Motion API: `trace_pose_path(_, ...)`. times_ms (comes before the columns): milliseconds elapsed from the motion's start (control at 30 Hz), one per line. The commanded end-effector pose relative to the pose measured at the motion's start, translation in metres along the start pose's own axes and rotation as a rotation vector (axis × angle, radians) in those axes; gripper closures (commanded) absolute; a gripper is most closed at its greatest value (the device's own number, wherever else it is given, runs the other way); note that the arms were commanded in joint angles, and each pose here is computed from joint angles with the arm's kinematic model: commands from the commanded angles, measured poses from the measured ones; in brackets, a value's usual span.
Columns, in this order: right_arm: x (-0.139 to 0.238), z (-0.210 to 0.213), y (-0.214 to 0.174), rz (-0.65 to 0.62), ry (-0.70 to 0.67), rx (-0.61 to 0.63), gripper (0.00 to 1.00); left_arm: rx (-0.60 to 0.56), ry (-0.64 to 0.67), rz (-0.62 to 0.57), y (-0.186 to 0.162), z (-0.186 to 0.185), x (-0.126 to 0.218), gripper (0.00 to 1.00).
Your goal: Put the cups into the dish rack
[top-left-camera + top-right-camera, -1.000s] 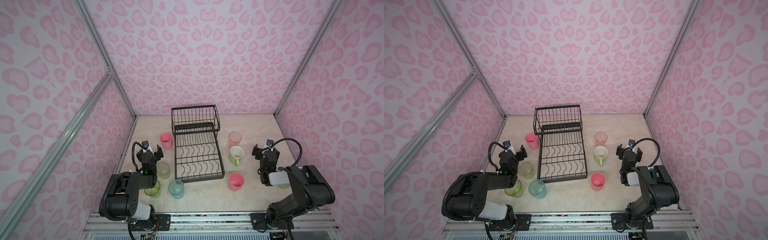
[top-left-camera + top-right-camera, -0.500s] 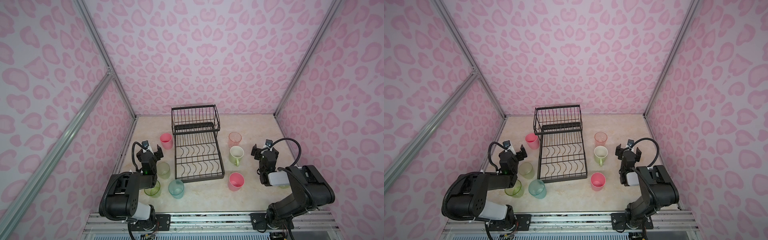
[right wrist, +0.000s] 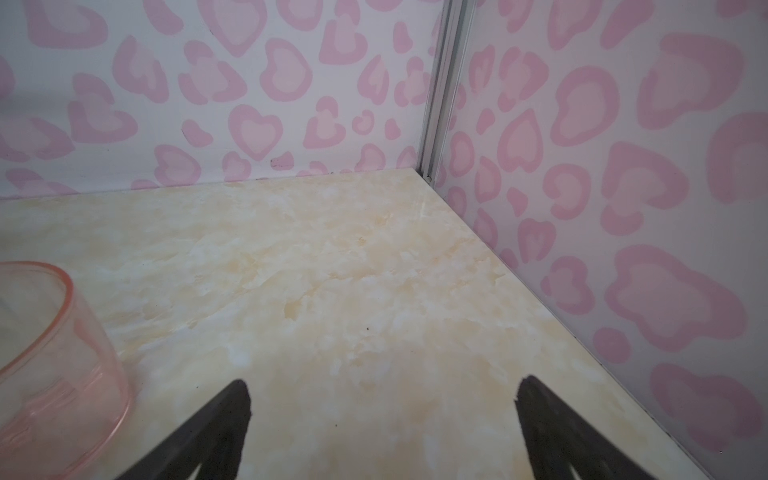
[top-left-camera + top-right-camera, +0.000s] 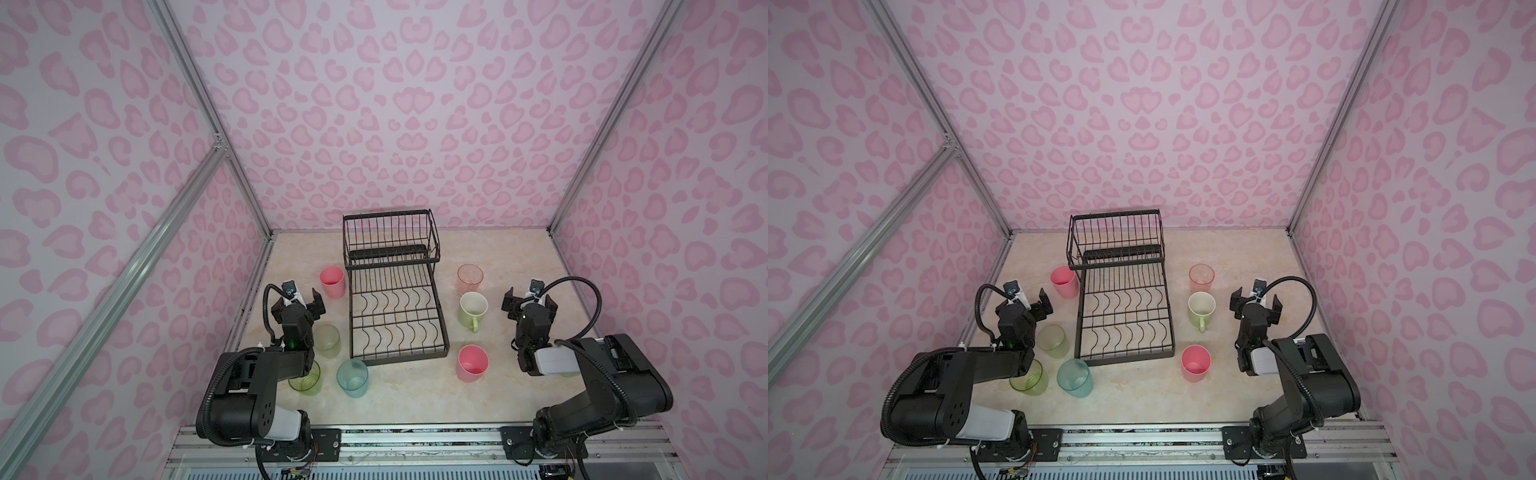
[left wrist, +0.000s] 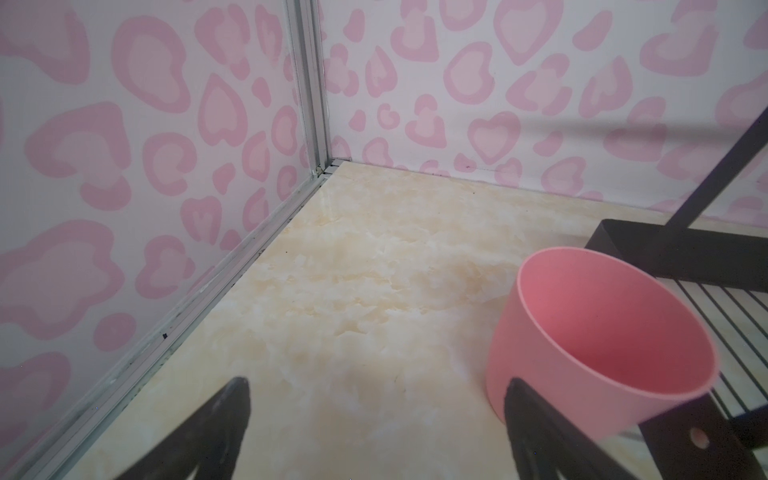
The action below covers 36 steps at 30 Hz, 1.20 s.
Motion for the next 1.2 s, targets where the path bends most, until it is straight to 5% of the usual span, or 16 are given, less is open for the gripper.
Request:
trace_pose_path(0,0.002,-0.004,0.004,-0.033,-0.029,-0.008,0.01,-0.004,0.003,-0.040,0.005,-0.002,0.004,0.03)
trace_pose_path(167,0.009,-0.007,0.009,-0.041,-0.070,-0.007,0.01,0.000,0.040,-0.038,0.011,-0.002,0.002,0.03)
trace_pose_path(233,0.010,-0.011,0.016,-0.032,-0.094,-0.007,0.02,0.034,0.142,-0.036,0.024,0.003,0.001,0.04)
trace_pose_path(533,0.015,-0.024,0.058,-0.043,-0.159,-0.087,0.01,0.020,0.186,0.053,0.089,-0.021,-0.008,0.03)
trace_pose_path(867,0.019,0.009,0.149,-0.087,0.084,-0.162,0.01,0.032,0.182,0.277,0.120,-0.041,-0.012,0.03)
trace_pose_path(1167,0.045,0.042,0.202,-0.020,0.291,-0.224,0.02,0.139,0.276,0.574,0.095,-0.043,-0.023,0.03)
Point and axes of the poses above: each gripper's point midway between its finger pads, its own x axis back along the fingers, its own z axis along the line the jaws close on, y = z × x, the point moved 8 cm from there along x, back along the fingers, and after that the axes turned 12 degrees about x, right-handed, at the moved point
